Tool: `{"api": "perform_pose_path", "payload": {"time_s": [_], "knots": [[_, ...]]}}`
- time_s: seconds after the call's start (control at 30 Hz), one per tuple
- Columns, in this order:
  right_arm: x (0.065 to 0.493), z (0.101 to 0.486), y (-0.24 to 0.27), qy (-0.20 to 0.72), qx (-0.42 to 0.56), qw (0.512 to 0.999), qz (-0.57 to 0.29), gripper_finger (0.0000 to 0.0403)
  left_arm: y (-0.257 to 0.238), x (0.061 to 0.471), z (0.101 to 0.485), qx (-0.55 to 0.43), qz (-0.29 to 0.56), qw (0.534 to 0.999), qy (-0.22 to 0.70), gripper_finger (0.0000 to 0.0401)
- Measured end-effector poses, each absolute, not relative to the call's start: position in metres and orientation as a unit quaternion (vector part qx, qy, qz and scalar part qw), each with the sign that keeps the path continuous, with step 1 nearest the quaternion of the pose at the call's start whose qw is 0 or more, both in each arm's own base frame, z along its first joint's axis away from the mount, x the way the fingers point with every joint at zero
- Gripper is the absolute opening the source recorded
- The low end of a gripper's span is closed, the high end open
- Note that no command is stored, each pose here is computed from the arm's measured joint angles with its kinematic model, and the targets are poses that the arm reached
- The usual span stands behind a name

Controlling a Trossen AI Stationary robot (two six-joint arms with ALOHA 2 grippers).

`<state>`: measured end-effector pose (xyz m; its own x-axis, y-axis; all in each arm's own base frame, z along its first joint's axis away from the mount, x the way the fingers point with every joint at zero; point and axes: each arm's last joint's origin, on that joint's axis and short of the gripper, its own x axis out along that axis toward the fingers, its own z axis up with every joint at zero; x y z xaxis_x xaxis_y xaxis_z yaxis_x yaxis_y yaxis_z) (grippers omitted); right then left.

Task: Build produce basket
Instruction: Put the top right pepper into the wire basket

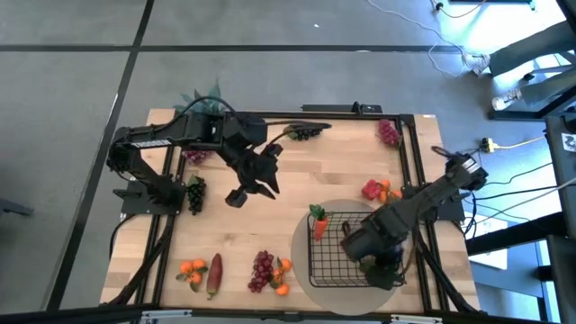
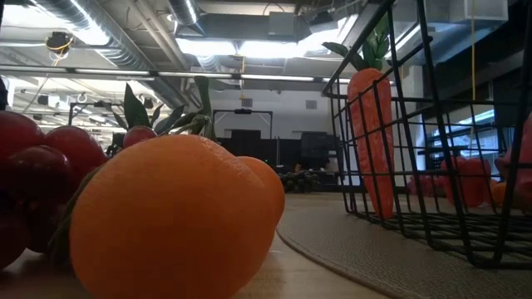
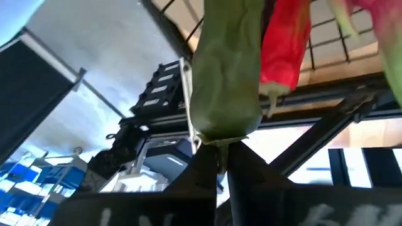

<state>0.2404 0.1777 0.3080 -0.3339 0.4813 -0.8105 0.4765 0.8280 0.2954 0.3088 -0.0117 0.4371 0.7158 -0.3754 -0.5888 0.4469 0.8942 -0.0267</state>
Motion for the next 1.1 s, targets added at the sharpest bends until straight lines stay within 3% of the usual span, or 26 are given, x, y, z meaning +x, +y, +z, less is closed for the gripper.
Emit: {"api": "perform_pose_path", "payload": {"time_s": [0.37,0.73,1.1], "knots": [[0.263,0.264,0.192,0.845,0.239,0.478,-0.007,0.0000,-0.017,0.309,0.437,0.061,-0.230,0.922,0.304,0.0069],[0.266,0.259,0.194,0.842,0.249,0.478,-0.010,0.0000,-0.018,0.308,0.436,0.060,-0.232,0.921,0.309,0.0069],[0.256,0.240,0.200,0.859,0.255,0.445,-0.009,0.0000,-0.019,0.308,0.436,0.061,-0.234,0.919,0.311,0.0069]]}}
